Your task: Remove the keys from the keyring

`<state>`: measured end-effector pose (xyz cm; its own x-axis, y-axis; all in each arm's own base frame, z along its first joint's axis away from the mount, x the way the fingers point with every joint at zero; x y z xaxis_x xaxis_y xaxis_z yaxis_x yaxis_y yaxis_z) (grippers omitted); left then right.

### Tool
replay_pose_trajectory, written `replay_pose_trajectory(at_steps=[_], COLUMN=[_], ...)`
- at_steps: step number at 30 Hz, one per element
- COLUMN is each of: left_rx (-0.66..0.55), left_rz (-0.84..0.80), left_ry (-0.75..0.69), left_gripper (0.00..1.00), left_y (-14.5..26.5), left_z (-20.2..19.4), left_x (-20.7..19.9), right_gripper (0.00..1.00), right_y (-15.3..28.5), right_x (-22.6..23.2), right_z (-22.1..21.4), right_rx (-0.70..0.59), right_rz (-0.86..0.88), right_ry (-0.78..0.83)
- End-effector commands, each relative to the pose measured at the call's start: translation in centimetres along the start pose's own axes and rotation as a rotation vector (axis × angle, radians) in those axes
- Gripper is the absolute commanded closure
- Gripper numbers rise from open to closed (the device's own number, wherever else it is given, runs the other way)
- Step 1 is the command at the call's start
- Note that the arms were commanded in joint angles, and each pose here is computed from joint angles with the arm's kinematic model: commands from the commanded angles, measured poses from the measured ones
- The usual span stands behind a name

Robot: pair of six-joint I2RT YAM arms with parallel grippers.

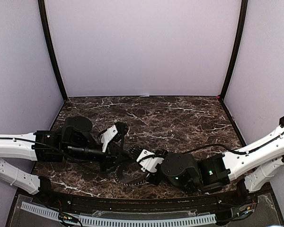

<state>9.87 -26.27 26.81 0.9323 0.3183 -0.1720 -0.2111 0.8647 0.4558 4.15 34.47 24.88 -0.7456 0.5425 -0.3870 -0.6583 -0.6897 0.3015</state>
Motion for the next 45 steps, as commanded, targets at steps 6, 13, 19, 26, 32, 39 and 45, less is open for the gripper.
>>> replay_pose_trajectory(at_steps=[6, 13, 19, 26, 32, 39, 45], left_rx=[-0.036, 0.046, 0.118, 0.153, 0.1, 0.071, 0.043], left_rz=[0.008, -0.03, -0.052, -0.073, -0.13, -0.168, -0.173], left_ry=[-0.08, -0.179, -0.219, -0.196, -0.178, -0.147, -0.143], left_gripper=[1.0, 1.0, 1.0, 0.89, 0.64, 0.57, 0.51], left_y=[0.6, -0.4, -2.0, -3.4, -3.3, -3.9, -4.4], left_z=[0.9, -1.0, -2.7, -4.0, -4.5, -4.8, -4.7], left_x=[-0.1, 0.0, 0.3, 0.5, 0.1, 0.0, 0.0], right_gripper=[0.98, 1.0, 1.0, 1.0, 1.0, 1.0, 1.0], right_y=[0.7, 1.0, 0.6, -0.3, -0.5, -0.4, -0.4], right_x=[0.1, 0.3, 1.3, 0.7, -0.3, -1.0, -1.0], right_z=[0.5, -0.7, -1.7, -3.3, -3.6, -3.5, -3.5], right_rx=[0.006, 0.041, 0.086, 0.135, 0.116, 0.092, 0.087], right_rz=[0.035, 0.123, 0.353, 0.412, 0.456, 0.462, 0.479], right_ry=[-0.017, -0.041, -0.129, -0.249, -0.363, -0.42, -0.427])
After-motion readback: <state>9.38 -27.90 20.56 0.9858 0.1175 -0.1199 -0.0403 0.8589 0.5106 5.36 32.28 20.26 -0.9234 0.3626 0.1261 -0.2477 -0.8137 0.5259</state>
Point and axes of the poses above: each gripper's point midway between its finger pads, its own y axis back along the fingers, its own x axis along the line the jaws close on, z = x × y, the point moved 10 cm from there along y, back along the fingers, and after that the axes turned 3 degrees about -y, right-handed, at the moved point
